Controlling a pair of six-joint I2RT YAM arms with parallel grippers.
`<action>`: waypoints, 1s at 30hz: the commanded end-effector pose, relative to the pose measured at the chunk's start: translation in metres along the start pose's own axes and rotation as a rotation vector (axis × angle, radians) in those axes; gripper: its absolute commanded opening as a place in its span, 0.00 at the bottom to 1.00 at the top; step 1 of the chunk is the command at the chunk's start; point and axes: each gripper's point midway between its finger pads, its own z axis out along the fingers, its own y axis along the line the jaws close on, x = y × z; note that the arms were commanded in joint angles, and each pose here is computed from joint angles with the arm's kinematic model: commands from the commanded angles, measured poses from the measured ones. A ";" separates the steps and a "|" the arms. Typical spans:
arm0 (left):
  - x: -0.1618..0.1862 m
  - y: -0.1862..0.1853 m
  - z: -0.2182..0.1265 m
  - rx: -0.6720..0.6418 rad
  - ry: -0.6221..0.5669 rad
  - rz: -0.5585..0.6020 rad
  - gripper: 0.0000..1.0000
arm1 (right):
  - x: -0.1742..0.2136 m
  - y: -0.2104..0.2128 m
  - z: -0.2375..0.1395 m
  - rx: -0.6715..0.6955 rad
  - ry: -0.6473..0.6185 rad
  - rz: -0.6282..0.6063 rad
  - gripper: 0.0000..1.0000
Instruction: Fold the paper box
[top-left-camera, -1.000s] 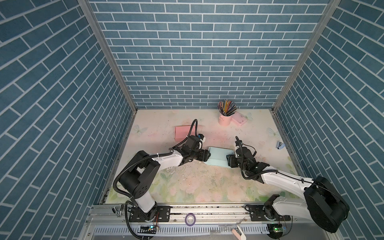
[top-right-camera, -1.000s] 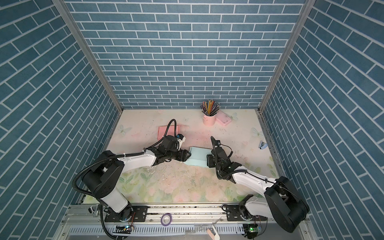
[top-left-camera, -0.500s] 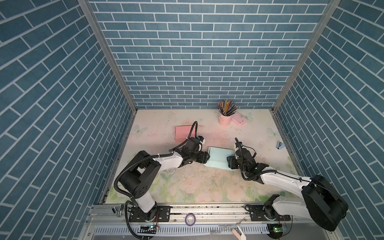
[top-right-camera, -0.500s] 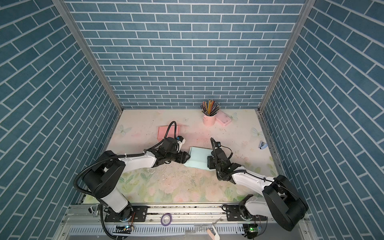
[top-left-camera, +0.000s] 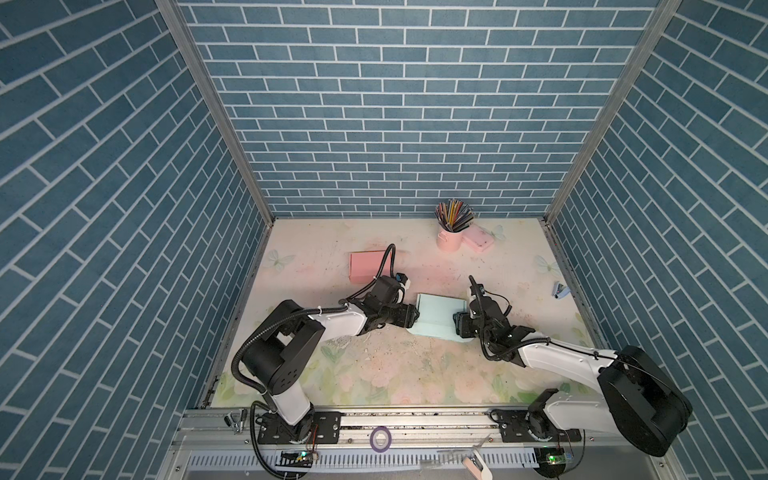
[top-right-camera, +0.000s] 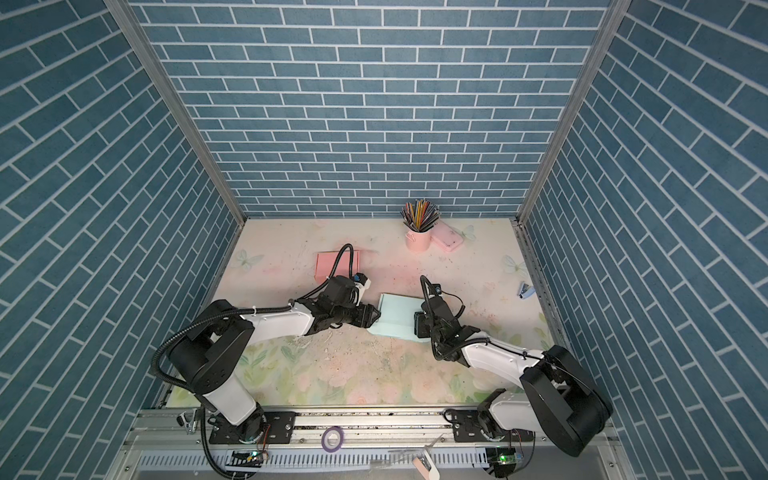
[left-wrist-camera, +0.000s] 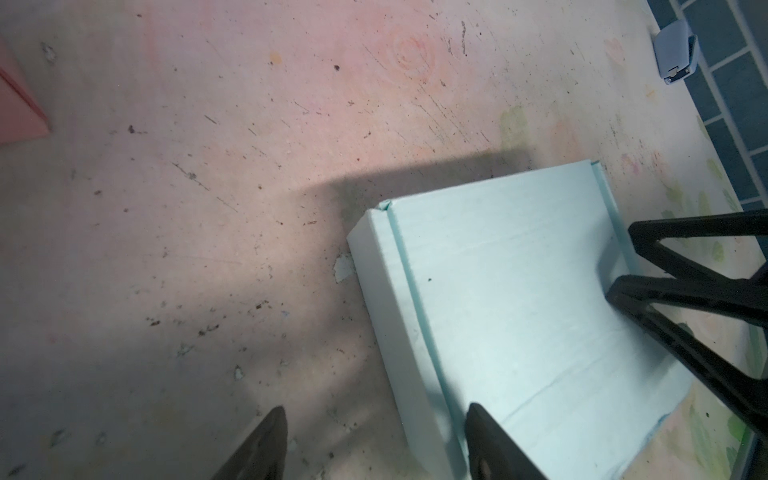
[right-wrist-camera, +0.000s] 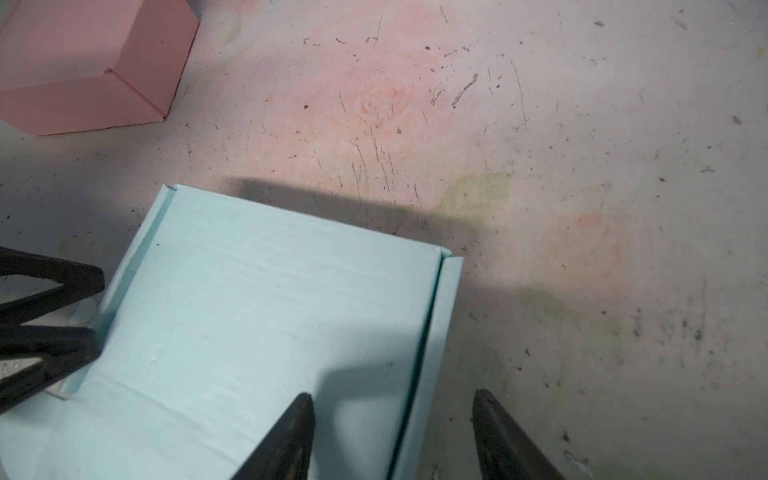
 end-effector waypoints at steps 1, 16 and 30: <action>0.008 0.002 0.001 -0.006 0.018 -0.003 0.68 | 0.010 -0.008 0.001 0.035 0.040 0.020 0.61; -0.014 -0.014 -0.061 -0.105 -0.089 0.075 0.79 | -0.017 0.011 -0.042 -0.059 0.014 0.024 0.62; 0.016 -0.049 -0.042 0.007 -0.005 0.100 0.68 | 0.034 0.031 -0.052 -0.220 0.160 0.074 0.61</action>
